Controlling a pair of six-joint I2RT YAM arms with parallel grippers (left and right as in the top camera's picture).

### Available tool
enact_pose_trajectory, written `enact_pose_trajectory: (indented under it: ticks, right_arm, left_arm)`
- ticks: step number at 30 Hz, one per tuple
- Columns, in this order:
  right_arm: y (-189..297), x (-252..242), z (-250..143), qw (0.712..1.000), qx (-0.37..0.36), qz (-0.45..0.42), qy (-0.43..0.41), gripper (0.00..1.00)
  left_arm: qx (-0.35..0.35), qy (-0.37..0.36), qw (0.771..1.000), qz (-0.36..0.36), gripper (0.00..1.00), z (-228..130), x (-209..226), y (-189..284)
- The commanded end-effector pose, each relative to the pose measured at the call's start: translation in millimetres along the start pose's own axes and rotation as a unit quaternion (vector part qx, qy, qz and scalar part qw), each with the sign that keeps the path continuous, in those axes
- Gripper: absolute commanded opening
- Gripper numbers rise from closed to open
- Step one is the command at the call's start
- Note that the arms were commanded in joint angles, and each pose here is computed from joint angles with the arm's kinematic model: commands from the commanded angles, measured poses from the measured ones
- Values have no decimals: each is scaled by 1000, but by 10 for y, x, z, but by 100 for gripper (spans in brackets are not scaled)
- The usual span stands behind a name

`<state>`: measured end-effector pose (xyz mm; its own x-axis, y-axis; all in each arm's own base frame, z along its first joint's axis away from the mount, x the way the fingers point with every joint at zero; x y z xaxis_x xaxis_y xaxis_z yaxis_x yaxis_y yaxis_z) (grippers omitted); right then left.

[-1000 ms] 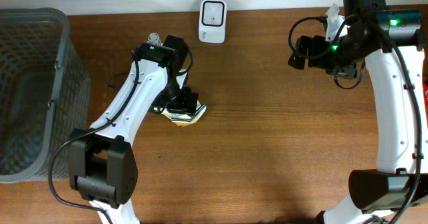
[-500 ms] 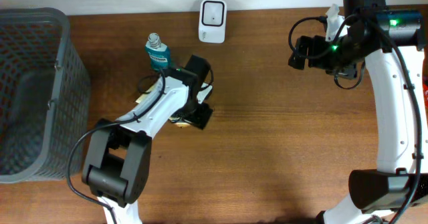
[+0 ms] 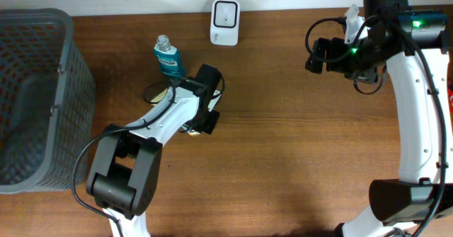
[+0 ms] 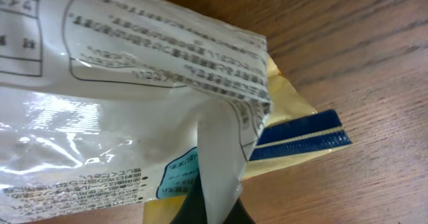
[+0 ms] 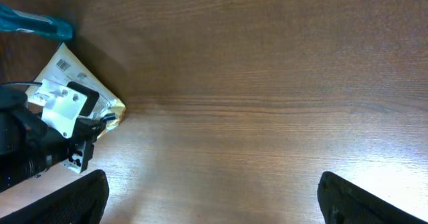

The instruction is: Scan the item barcode

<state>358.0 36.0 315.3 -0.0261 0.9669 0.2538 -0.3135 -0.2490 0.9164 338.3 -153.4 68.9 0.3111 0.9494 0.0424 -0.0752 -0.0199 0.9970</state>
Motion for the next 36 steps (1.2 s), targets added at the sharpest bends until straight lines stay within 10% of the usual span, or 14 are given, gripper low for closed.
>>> enact_pose_trajectory:
  ticks: [1,11,23,27,36]
  right_arm:
    - [-22,31,-11,1000,4,4,7,98]
    - [-22,31,-11,1000,4,4,7,98]
    - [-22,31,-11,1000,4,4,7,99]
    - [-22,31,-11,1000,4,4,7,99]
    - [-22,31,-11,1000,4,4,7,98]
  left_arm:
    - [-2,45,999,-6,0,107,-22,288]
    - [-151,98,957,-228,0,588,-84,2378]
    - [-145,64,952,-262,0,561,0,2350]
    - [-139,-45,956,-253,0,554,-136,2143]
    - [-103,-319,890,-311,0,455,-824,1589]
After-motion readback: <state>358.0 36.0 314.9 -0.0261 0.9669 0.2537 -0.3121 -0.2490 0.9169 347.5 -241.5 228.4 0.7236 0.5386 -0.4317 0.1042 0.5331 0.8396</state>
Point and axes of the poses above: each gripper's point midway between its finger pads, its own y axis back along the fingers, its own x axis along the line the jaws close on, z = x × y, the point moved 5 cm from there along y, back along the fingers, and after that the axes turned 6 degrees about y, right-handed, at the moved point
